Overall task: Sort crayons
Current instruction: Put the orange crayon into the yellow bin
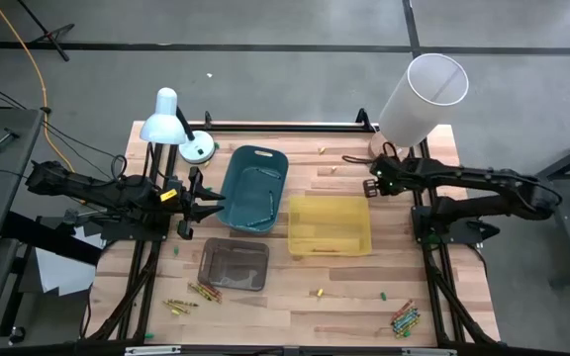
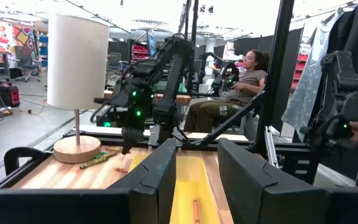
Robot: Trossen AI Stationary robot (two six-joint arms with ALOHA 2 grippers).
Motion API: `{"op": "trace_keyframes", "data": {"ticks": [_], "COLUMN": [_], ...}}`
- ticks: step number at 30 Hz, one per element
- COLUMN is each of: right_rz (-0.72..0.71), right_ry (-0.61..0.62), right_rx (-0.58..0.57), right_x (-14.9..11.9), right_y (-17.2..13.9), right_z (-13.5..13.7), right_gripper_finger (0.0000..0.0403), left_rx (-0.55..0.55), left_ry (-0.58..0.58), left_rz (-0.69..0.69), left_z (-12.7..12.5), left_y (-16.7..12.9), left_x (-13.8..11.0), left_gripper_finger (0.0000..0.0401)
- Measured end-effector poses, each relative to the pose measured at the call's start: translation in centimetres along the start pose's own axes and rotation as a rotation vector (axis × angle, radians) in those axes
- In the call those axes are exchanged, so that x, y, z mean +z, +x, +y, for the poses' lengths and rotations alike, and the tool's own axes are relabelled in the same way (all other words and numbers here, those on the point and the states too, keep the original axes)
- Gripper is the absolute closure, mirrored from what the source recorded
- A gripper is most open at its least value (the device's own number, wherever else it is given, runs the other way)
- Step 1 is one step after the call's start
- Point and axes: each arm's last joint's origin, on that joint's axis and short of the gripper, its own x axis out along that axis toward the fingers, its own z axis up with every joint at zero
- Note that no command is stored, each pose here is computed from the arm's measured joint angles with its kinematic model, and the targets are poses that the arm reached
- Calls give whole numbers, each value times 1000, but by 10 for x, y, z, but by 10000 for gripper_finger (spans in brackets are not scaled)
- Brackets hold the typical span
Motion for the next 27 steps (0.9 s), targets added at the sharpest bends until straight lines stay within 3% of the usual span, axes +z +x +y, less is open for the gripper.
{"op": "trace_keyframes", "data": {"ticks": [4, 14, 21, 27], "right_rz": [-81, -322, -477, -549], "right_ry": [-14, -153, -371, -570], "right_rx": [93, 476, 786, 917], "right_x": [-2, -3, -17, -38], "right_y": [-15, -47, -71, -81], "right_z": [2, 33, 69, 90], "right_gripper_finger": [402, 402, 402, 402], "left_rx": [0, 1, 1, 1], "left_ry": [0, 0, 0, 0], "left_rz": [0, 0, -1, -1], "left_z": [0, 0, 0, 0], "left_y": [0, 0, 0, 0], "left_x": [0, 0, 0, 0], "left_gripper_finger": [295, 295, 295, 295]}}
